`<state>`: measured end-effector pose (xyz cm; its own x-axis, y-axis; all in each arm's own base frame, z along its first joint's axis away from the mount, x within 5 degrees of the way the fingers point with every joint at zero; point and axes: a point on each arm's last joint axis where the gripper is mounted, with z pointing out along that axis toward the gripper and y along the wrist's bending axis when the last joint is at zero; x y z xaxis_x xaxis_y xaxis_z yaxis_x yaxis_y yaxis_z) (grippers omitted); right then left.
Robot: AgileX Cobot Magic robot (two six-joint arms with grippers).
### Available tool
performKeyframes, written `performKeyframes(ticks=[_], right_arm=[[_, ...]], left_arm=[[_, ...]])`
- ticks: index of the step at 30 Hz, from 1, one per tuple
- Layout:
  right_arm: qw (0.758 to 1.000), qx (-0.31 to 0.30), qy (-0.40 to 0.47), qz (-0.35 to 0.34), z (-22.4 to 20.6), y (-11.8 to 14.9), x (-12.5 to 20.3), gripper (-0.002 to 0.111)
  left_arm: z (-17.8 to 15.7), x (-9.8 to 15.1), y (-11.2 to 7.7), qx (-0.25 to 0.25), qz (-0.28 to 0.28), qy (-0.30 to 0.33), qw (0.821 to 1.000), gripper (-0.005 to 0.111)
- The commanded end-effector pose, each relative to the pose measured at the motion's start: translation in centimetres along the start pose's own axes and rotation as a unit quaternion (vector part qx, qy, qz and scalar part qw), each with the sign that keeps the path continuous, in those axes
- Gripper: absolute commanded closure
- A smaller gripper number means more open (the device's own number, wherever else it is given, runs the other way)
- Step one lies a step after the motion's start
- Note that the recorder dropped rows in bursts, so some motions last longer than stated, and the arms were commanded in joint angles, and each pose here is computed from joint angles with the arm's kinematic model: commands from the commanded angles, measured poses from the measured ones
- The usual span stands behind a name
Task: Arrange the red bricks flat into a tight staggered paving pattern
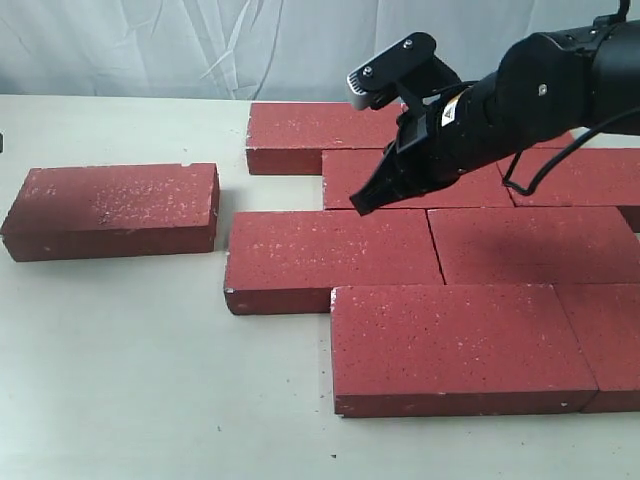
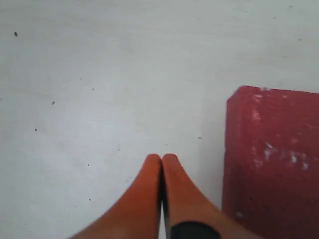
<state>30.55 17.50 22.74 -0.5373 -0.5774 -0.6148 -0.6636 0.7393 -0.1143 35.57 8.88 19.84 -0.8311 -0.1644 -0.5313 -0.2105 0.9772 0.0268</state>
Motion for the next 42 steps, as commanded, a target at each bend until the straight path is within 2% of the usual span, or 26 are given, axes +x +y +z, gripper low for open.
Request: performKeyframes(ticks=[1,3,5,6,10,18,26,37,42], right_arm=[[0.998,0.011,-0.043,-0.035,0.6,0.3,-0.8,0.109],[0.998,0.009,-0.042,-0.045,1.1,0.5,-1.1,0.109],[0.999,-0.001,-0.016,-0.046,1.8,0.6,-0.8,0.109],[0.999,-0.002,-0.002,-0.050,2.1,0.3,-0.6,0.109],[0.999,-0.005,0.014,-0.039,2.7,-0.3,-0.5,0.109],[0.999,-0.014,0.018,-0.029,2.8,0.0,-0.7,0.109],[0.999,-0.013,0.013,-0.027,2.8,0.0,-0.8,0.109],[1.000,-0.010,0.005,-0.025,2.8,-0.1,-1.0,0.109],[1.000,-0.009,0.004,-0.025,2.8,-0.1,-1.0,0.109]], left_arm=[[1.9,0.0,1.0,-0.006,-0.040,0.009,0.999,0.107],[2.9,0.4,0.9,-0.001,-0.044,0.022,0.999,0.107],[3.7,0.9,1.0,-0.008,-0.005,0.037,0.999,0.107],[4.2,1.3,1.0,-0.008,-0.005,0.042,0.999,0.107],[5.8,2.3,0.9,-0.008,-0.003,0.015,1.000,0.107],[5.8,2.1,0.6,0.003,-0.038,0.007,0.999,0.107],[5.8,2.2,-2.3,0.027,0.020,0.011,0.999,0.107],[5.8,2.4,-2.7,0.033,0.016,0.021,0.999,0.107],[5.7,2.4,-3.7,0.040,0.026,0.023,0.999,0.107]])
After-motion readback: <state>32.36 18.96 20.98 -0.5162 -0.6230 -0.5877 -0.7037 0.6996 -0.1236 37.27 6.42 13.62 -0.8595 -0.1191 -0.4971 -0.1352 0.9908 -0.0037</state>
